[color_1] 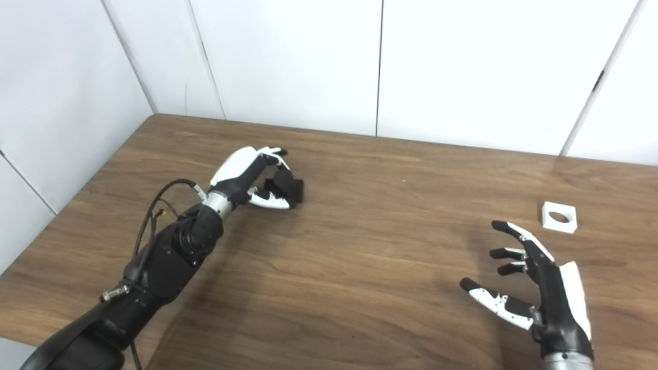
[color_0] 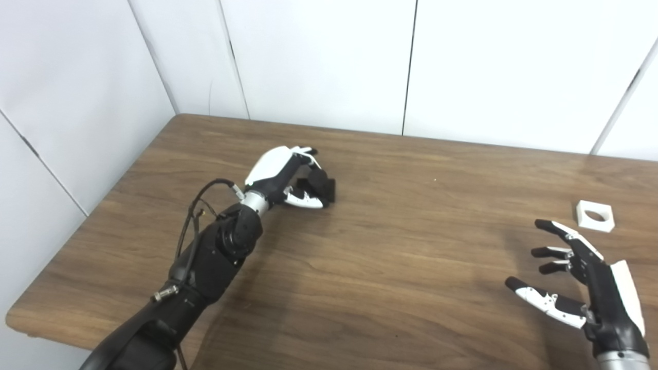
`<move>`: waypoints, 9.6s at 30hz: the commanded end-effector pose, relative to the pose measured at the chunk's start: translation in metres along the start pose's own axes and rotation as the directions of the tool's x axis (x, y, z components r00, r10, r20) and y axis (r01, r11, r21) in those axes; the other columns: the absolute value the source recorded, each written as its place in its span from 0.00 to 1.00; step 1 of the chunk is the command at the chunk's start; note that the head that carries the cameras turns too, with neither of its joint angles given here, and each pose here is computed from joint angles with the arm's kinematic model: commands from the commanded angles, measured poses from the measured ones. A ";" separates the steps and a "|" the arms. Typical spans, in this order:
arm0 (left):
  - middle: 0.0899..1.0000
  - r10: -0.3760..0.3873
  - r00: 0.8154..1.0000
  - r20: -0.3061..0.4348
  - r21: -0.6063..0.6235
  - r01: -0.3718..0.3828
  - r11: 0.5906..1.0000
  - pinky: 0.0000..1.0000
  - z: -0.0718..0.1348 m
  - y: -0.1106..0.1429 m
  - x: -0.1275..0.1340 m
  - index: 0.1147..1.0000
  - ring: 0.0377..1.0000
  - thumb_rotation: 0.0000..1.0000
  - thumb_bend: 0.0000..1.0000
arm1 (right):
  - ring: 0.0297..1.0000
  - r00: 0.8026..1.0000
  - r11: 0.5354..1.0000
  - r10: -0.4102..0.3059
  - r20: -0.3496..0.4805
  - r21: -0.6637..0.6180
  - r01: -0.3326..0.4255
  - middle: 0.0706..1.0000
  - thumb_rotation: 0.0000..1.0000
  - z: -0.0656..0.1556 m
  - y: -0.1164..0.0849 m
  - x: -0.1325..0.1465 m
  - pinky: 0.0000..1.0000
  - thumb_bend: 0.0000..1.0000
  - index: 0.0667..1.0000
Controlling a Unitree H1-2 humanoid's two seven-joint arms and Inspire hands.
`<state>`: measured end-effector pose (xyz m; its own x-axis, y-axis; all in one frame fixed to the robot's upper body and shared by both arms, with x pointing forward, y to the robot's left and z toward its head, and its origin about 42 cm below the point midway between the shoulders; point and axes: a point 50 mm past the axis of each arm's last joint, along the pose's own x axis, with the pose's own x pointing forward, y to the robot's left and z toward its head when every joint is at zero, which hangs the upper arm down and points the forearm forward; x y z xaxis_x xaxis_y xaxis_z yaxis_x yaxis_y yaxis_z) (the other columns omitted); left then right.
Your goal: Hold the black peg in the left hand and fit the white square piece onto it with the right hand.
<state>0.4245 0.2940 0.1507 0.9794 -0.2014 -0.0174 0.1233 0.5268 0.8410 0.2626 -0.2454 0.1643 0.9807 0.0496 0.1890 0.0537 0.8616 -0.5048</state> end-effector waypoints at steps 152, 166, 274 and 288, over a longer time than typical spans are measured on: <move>0.86 -0.425 0.768 0.479 0.056 0.457 0.888 0.87 0.068 -0.106 -0.048 0.42 0.95 0.06 0.52 | 1.00 0.917 0.562 0.194 -0.348 -0.727 -0.395 1.00 0.78 0.022 -0.161 0.242 1.00 1.00 0.84; 0.87 -0.425 0.771 0.474 0.056 0.455 0.889 0.89 0.068 -0.109 -0.049 0.42 0.95 0.06 0.52 | 1.00 0.873 0.547 0.253 -0.416 -0.683 -0.484 1.00 0.69 0.014 -0.162 0.233 1.00 1.00 0.83; 0.91 -0.419 0.796 0.436 0.047 0.445 0.894 0.94 0.089 -0.134 -0.047 0.43 0.99 0.07 0.52 | 0.86 0.940 0.594 0.340 -0.031 -0.768 -0.241 0.79 0.13 -0.004 -0.140 0.189 0.79 0.52 0.44; 0.90 -0.400 0.808 0.432 0.034 0.428 0.903 0.94 0.094 -0.139 -0.041 0.42 0.99 0.08 0.52 | 0.88 0.907 0.587 0.418 0.057 -0.778 -0.221 0.80 0.13 0.031 -0.131 0.182 0.80 0.52 0.45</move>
<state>0.3596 0.1481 0.1144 0.6677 -0.7420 0.0597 0.4700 0.4825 0.7391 0.4249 -0.3378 0.2555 0.9163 0.3924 -0.0802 -0.1287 0.0988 -0.9867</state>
